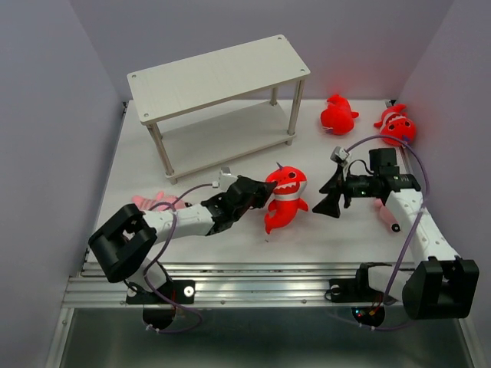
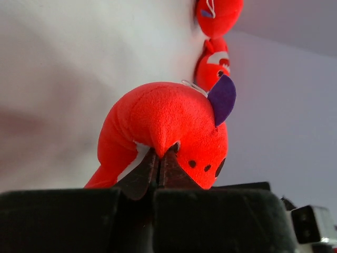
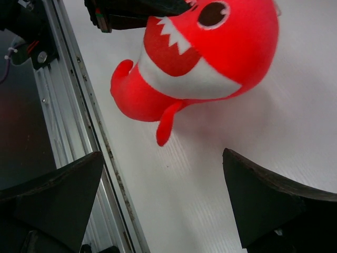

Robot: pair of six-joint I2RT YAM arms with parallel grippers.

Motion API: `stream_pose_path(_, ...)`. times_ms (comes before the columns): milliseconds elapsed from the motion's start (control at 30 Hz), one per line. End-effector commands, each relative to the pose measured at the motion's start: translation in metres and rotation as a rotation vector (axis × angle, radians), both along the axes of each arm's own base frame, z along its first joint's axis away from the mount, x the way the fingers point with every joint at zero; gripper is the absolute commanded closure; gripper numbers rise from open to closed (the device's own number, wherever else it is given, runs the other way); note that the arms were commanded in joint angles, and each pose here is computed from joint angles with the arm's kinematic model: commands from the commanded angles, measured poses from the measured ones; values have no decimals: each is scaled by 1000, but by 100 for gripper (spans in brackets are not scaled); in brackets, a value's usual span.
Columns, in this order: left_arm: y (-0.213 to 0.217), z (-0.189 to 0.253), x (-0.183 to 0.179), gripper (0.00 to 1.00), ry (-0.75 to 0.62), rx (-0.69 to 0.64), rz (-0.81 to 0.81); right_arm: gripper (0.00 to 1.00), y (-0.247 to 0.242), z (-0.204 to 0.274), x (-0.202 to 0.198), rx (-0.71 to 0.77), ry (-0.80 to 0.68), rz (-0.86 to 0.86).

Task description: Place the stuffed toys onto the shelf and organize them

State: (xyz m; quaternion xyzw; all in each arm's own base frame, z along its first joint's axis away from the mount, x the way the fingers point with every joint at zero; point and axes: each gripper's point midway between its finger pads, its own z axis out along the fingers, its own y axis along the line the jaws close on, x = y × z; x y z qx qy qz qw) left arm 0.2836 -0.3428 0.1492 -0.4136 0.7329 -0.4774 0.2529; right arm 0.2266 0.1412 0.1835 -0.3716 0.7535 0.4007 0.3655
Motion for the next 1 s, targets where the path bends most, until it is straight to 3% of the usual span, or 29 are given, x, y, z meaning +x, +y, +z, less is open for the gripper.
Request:
stream_pose_path(0,-15,39,25,100,24,-238,210,0,9,0,9,18,-16,-9)
stream_pose_path(333,-66,62,26,100,45,-380,174,4,20,-11,37,26,34,-121)
stream_pose_path(433,-70,65,24,100,36,-391,159,15,25,-12,41,47,44,-124)
stream_pose_path(500,-72,69,23,100,11,-392,137,33,26,-12,44,56,48,-130)
stream_pose_path(533,-72,68,22,100,5,-389,129,50,26,-12,46,57,45,-129)
stream_pose_path(633,-74,74,18,100,-30,-387,87,79,27,-10,48,65,42,-122)
stream_pose_path(667,-75,77,15,100,-48,-406,68,95,28,-7,49,72,40,-128)
stream_pose_path(700,-76,78,13,100,-70,-395,50,99,28,-6,50,75,40,-134)
stream_pose_path(833,-72,84,3,100,-154,-403,-24,99,27,7,52,86,7,-162)
stream_pose_path(867,-67,73,-1,91,-185,-357,-51,99,26,10,52,85,-5,-168)
stream_pose_path(933,-60,92,-8,77,-302,-392,-111,99,24,20,51,85,-33,-192)
stream_pose_path(967,-53,104,-23,60,-448,-395,-185,99,23,26,49,88,-50,-202)
